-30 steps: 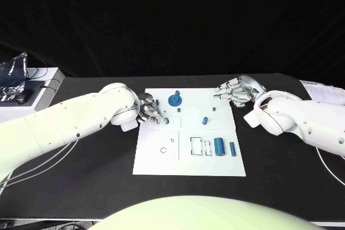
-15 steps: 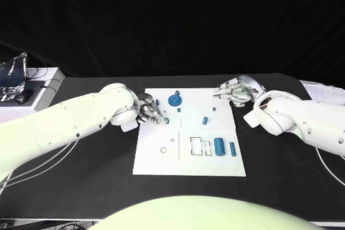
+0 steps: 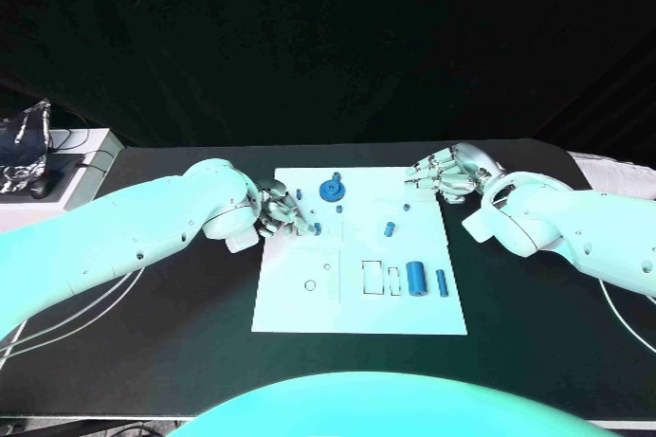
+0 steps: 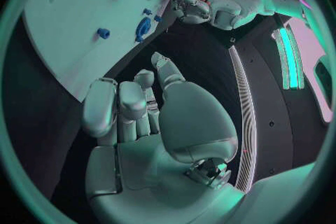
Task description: Assemble the parts on the task board
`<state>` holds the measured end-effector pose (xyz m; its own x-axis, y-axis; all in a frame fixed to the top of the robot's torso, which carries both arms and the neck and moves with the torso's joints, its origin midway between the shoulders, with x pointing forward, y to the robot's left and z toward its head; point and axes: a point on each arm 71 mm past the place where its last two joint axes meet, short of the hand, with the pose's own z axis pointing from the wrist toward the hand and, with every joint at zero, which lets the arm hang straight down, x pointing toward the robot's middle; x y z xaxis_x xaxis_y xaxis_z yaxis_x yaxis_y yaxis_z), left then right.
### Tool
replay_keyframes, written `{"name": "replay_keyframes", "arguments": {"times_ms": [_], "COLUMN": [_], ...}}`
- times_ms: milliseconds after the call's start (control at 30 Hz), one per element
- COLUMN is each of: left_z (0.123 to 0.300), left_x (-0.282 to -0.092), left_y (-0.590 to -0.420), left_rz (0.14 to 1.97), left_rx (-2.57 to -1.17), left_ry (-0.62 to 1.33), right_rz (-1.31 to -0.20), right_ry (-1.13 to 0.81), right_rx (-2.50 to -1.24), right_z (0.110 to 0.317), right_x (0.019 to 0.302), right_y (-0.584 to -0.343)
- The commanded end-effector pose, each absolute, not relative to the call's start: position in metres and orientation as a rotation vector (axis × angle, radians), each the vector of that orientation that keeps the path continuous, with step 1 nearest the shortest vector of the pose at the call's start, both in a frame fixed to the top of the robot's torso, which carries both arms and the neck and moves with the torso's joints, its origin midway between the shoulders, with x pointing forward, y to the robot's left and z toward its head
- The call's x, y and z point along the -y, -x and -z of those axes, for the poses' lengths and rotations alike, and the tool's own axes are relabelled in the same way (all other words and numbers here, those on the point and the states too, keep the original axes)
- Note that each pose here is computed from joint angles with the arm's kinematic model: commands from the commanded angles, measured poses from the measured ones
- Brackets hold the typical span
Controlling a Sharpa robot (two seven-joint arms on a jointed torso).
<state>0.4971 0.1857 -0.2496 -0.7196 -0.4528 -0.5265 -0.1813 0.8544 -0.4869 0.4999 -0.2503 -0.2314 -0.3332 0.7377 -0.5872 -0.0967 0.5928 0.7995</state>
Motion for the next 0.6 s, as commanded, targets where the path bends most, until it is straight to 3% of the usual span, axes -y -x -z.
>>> {"name": "replay_keyframes", "arguments": {"times_ms": [33, 367, 600], "left_z": [0.249, 0.244, 0.227], "left_x": [-0.184, -0.19, -0.206], "left_y": [-0.495, -0.495, -0.506], "left_rz": [0.587, 0.625, 0.676], "left_rx": [-2.38, -2.349, -2.265], "left_ry": [0.48, 0.521, 0.619], "right_rz": [-0.947, -0.947, -0.944], "right_ry": [-0.518, -0.518, -0.52], "right_rx": [-1.708, -1.706, -1.704], "right_z": [0.231, 0.231, 0.231], "right_x": [0.249, 0.249, 0.251], "right_y": [-0.499, -0.499, -0.499]}}
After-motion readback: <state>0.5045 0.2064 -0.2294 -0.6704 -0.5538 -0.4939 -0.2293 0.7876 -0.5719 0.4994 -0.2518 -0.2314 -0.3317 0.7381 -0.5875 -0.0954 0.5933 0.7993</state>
